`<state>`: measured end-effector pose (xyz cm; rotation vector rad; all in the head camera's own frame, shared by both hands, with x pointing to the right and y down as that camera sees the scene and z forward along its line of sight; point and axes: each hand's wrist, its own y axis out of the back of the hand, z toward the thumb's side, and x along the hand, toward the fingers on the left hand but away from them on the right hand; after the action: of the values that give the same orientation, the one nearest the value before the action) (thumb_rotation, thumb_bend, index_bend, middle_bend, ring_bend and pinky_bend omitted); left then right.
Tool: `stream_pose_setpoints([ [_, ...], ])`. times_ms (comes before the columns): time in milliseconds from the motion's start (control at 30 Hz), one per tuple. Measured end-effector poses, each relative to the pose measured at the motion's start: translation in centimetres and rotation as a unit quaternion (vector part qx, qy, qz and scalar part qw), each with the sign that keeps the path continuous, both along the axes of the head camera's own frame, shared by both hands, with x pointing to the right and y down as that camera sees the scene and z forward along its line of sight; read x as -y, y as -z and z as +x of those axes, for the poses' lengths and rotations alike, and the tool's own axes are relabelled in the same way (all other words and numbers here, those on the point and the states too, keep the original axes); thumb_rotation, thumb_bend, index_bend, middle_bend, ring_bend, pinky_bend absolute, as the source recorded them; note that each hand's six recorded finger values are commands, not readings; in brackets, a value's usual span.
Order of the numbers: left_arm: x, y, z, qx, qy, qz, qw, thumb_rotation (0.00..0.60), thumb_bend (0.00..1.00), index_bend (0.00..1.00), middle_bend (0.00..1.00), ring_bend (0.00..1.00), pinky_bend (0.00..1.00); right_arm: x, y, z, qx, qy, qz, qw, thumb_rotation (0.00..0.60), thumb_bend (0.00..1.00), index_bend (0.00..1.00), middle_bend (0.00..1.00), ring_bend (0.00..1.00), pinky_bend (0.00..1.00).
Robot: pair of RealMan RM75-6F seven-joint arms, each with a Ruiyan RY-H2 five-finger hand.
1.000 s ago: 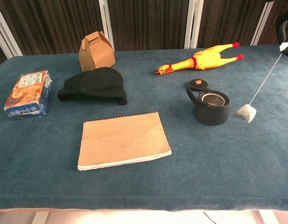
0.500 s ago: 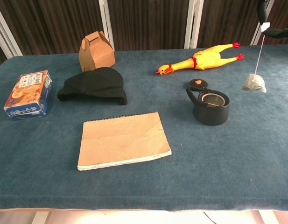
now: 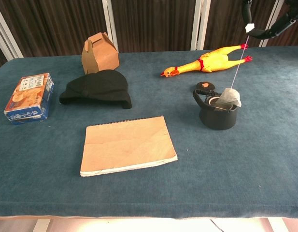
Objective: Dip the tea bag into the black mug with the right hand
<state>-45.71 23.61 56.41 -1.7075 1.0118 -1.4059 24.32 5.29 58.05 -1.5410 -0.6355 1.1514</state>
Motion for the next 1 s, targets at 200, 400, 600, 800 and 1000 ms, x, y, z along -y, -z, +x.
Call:
stream_pose_setpoints([
  [200,0.1,0.1,-0.2,-0.001,0.002,0.001,1.0,0.6,0.05,0.01,0.04,0.0,0.11,0.3,-0.7,-0.8,-0.005,0.001,-0.004,1.0,0.6,0.29,0.57,0.0,0.0,0.0],
  [400,0.1,0.3,-0.3,-0.003,0.003,0.004,1.0,0.6,0.05,0.01,0.04,0.0,0.11,0.3,-1.0,-1.3,-0.005,0.002,-0.006,1.0,0.6,0.29,0.57,0.0,0.0,0.0],
  [600,0.1,0.2,-0.3,-0.002,0.002,0.003,1.0,0.6,0.05,0.01,0.04,0.0,0.11,0.3,-1.3,-1.5,-0.006,0.004,-0.008,0.9999,0.6,0.29,0.57,0.0,0.0,0.0],
  [800,0.1,0.2,-0.3,-0.002,0.002,0.003,1.0,0.6,0.05,0.01,0.04,0.0,0.11,-0.1,-2.2,-1.6,-0.018,0.009,-0.016,0.9997,0.6,0.29,0.57,0.0,0.0,0.0],
  [1000,0.2,0.4,-0.3,-0.003,0.004,0.006,1.0,0.6,0.04,0.01,0.04,0.0,0.11,-0.6,-3.1,-1.2,-0.029,0.012,-0.02,0.9993,0.6,0.29,0.57,0.0,0.0,0.0],
])
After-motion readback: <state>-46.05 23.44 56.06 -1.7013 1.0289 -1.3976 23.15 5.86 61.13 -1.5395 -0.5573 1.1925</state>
